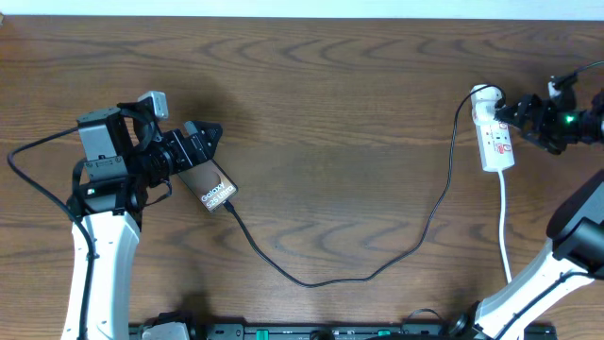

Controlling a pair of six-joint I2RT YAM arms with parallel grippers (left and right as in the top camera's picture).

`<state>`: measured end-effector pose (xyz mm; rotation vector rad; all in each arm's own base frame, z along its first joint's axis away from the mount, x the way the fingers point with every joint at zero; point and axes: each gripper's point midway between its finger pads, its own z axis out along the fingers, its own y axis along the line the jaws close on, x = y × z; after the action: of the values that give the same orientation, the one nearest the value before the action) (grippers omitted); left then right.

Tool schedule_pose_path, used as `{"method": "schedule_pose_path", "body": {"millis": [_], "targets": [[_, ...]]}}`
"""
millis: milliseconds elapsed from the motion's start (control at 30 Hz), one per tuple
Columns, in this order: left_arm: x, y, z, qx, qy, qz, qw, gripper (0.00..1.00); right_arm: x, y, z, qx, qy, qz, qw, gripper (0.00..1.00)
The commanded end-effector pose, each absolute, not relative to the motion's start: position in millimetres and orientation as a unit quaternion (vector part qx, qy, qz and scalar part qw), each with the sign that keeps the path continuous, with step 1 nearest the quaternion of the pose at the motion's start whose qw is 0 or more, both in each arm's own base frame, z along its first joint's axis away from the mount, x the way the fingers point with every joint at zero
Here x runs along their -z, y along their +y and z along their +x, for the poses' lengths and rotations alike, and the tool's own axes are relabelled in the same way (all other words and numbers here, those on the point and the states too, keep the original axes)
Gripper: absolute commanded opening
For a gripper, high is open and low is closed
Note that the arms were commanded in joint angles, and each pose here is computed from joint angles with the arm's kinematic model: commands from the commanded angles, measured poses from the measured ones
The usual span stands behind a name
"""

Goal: Plug charger to phone and switch on socket
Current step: 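Move the right gripper to the white power strip's orange switch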

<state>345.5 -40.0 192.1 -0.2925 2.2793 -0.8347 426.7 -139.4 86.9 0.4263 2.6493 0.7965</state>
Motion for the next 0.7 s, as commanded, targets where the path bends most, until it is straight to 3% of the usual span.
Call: {"method": "schedule_pose_path", "body": {"millis": [0,667], "targets": [[-186,-41,344,0.316,0.882,-0.106,0.334,0.91,-84,-127,437,-0.283,0.937,0.094,0.184,0.99],[-183,-36,344,0.303,0.886,-0.114,0.334,0.90,-63,-117,458,-0.239,0.951,0.086,0.178,0.99]]}}
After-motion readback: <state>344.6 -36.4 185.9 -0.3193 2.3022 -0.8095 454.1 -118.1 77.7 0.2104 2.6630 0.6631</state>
